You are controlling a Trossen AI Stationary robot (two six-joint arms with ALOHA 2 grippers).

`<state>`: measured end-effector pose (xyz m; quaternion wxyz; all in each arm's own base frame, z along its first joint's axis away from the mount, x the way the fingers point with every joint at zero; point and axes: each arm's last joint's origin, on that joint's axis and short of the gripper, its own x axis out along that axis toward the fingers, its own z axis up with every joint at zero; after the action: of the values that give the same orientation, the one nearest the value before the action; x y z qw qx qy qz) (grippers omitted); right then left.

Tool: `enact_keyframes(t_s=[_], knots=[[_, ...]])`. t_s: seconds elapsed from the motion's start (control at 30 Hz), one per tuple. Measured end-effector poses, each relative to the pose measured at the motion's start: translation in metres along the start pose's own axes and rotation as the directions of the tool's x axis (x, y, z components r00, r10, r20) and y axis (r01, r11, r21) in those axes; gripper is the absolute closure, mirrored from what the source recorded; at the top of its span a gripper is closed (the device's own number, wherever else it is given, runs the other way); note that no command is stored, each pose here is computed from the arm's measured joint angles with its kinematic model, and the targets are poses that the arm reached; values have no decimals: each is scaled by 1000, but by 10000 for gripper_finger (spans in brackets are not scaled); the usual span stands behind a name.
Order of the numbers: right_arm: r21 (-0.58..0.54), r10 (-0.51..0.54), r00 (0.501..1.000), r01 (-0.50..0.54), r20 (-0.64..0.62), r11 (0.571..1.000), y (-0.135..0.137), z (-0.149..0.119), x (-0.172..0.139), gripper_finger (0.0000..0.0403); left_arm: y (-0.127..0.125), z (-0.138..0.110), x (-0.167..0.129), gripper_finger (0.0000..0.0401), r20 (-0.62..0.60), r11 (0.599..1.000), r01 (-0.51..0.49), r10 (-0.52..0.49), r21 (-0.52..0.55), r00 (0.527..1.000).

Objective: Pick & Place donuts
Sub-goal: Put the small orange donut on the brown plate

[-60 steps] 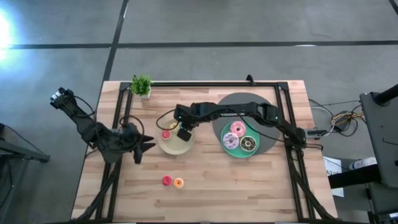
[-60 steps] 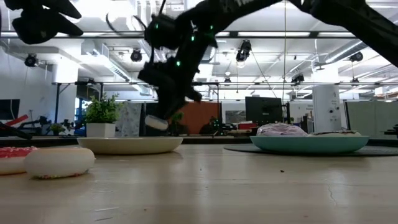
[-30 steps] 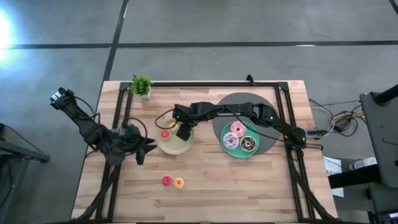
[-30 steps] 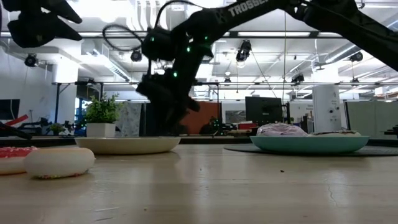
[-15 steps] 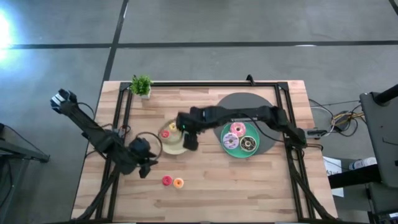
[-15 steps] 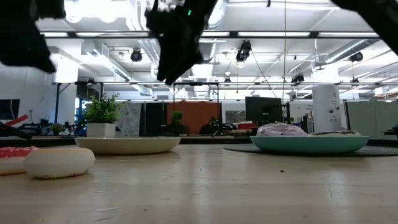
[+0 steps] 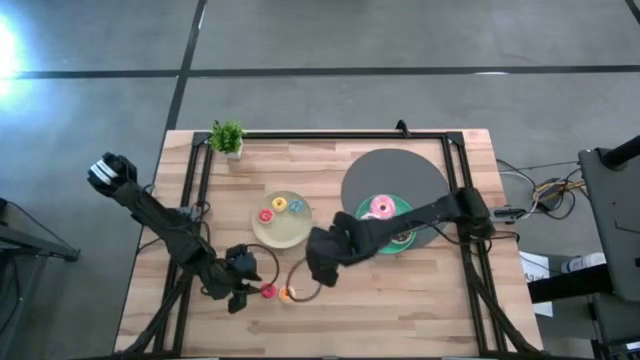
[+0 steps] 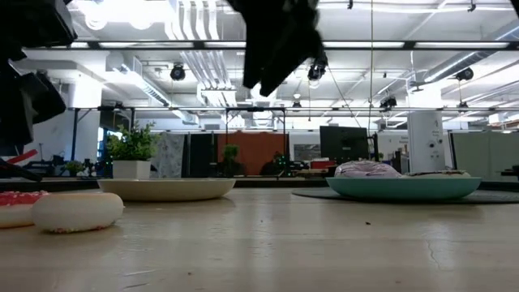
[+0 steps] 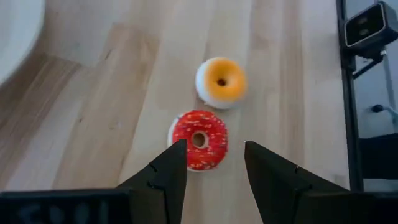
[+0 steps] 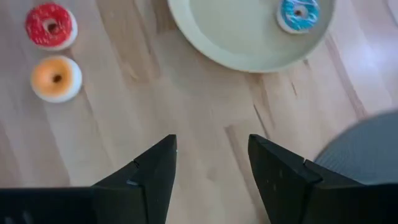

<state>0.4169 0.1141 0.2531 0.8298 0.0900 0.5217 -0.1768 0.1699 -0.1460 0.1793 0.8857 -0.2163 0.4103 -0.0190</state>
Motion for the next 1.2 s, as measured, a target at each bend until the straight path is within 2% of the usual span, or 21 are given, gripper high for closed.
enact_keyframes(t_s=[0.23, 0.47, 0.97, 1.1, 1.2], knots=[[111, -67, 997, 64, 32, 992, 19, -36, -8, 211, 0, -5, 13, 266, -35, 998, -48, 49, 28, 998], [143, -109, 993, 102, 40, 984, 26, -53, -4, 211, 1, -11, 28, 266, -65, 996, -90, 91, 22, 994], [124, -138, 990, 133, 36, 983, 25, -60, 2, 211, 0, -13, 52, 267, -71, 977, -193, 187, -88, 980], [122, -138, 990, 133, 35, 984, 25, -60, 2, 211, 1, -15, 56, 284, -71, 973, -212, 206, -90, 976], [121, -138, 990, 133, 34, 984, 25, -60, 2, 211, 1, -15, 56, 311, -71, 972, -215, 209, -96, 975]])
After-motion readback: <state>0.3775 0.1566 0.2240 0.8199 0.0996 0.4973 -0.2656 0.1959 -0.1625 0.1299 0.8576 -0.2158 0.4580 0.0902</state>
